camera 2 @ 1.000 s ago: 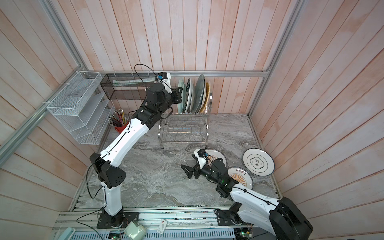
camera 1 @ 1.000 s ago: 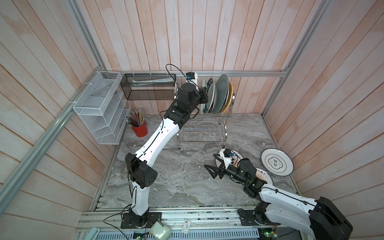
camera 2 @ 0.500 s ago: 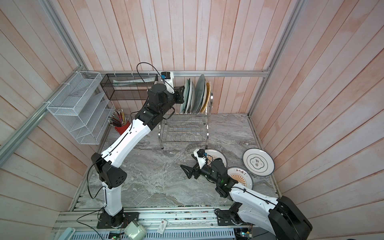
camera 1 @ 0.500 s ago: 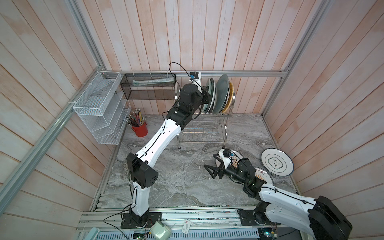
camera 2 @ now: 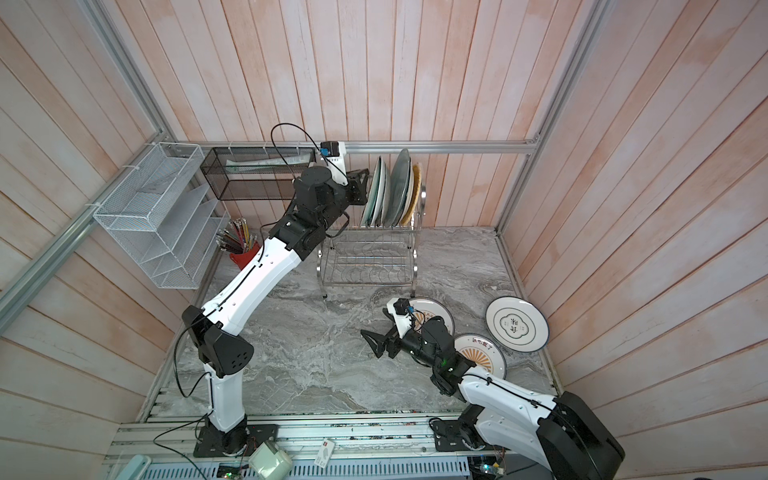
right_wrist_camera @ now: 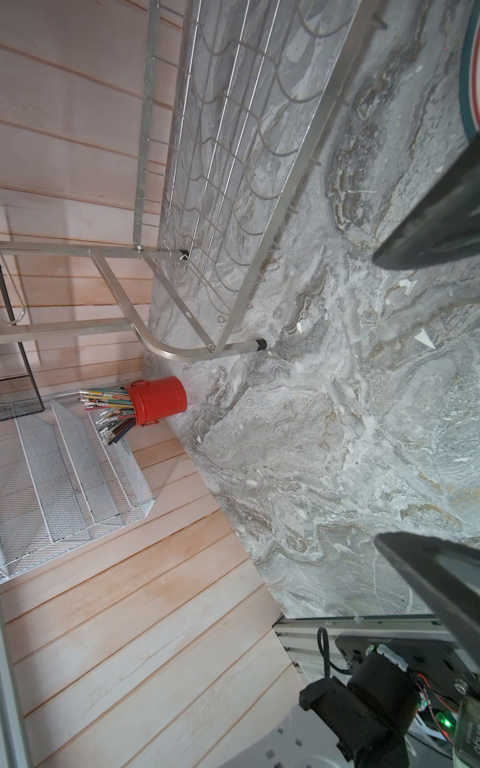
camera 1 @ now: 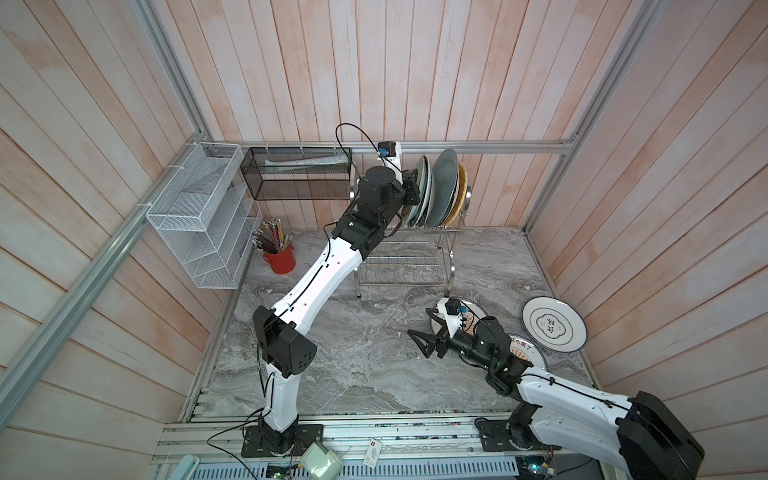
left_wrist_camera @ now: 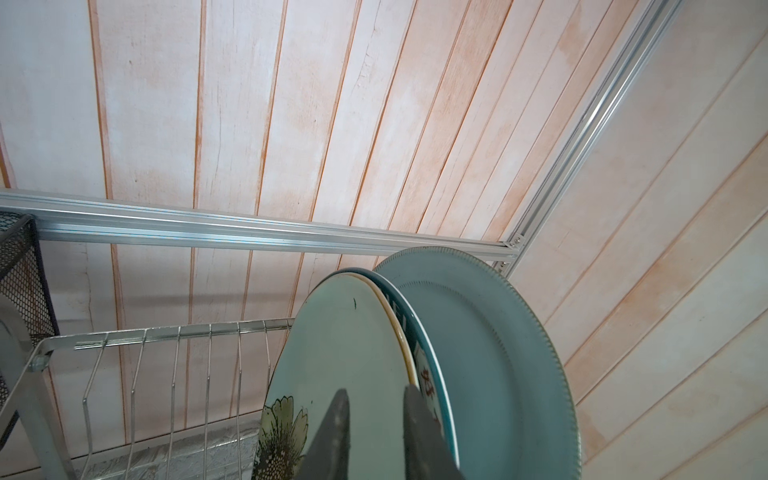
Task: Load the plates into the dish rack
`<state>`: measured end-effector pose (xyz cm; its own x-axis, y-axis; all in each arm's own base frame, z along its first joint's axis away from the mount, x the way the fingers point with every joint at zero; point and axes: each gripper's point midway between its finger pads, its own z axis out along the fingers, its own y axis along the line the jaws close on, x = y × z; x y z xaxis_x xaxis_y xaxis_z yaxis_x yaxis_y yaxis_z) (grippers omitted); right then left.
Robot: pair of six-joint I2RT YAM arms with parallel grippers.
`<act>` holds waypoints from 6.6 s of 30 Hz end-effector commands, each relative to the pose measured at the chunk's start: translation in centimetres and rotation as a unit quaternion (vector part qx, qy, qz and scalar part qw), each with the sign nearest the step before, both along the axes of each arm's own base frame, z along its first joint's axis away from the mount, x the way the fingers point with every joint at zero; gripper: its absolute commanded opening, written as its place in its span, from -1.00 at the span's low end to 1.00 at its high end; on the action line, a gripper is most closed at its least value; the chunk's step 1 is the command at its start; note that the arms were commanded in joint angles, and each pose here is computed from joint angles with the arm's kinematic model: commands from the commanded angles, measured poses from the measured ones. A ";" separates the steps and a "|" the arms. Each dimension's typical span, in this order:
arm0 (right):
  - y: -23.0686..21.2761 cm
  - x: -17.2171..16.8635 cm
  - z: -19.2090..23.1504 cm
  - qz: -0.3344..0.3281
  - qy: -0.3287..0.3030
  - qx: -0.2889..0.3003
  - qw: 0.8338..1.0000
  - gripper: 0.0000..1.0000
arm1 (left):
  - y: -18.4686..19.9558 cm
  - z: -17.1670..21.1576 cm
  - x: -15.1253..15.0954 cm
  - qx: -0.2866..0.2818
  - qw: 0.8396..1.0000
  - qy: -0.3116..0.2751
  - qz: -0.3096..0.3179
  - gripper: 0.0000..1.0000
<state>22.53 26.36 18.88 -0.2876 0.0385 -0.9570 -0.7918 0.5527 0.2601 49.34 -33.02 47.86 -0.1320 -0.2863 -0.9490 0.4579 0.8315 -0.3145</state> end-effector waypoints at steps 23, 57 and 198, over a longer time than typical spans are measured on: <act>-4.2 2.3 2.6 -0.142 0.036 0.025 0.989 0.96 | 14.9 -2.4 -23.6 -0.010 0.995 -0.024 -0.099 0.83; -5.8 3.0 2.9 -0.153 0.134 0.041 0.978 0.96 | 3.4 -5.4 -9.3 0.140 0.975 0.036 -0.168 0.25; -12.7 2.8 -2.0 -0.297 0.253 0.006 0.921 0.96 | 10.7 -8.3 -25.0 0.045 0.977 0.004 -0.206 1.00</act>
<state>24.80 15.78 18.44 -0.5914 0.2946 -0.7506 -0.2604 0.8112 0.5236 26.52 -21.85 43.52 -0.1731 -0.1725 -0.9697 0.7065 0.6643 -0.2443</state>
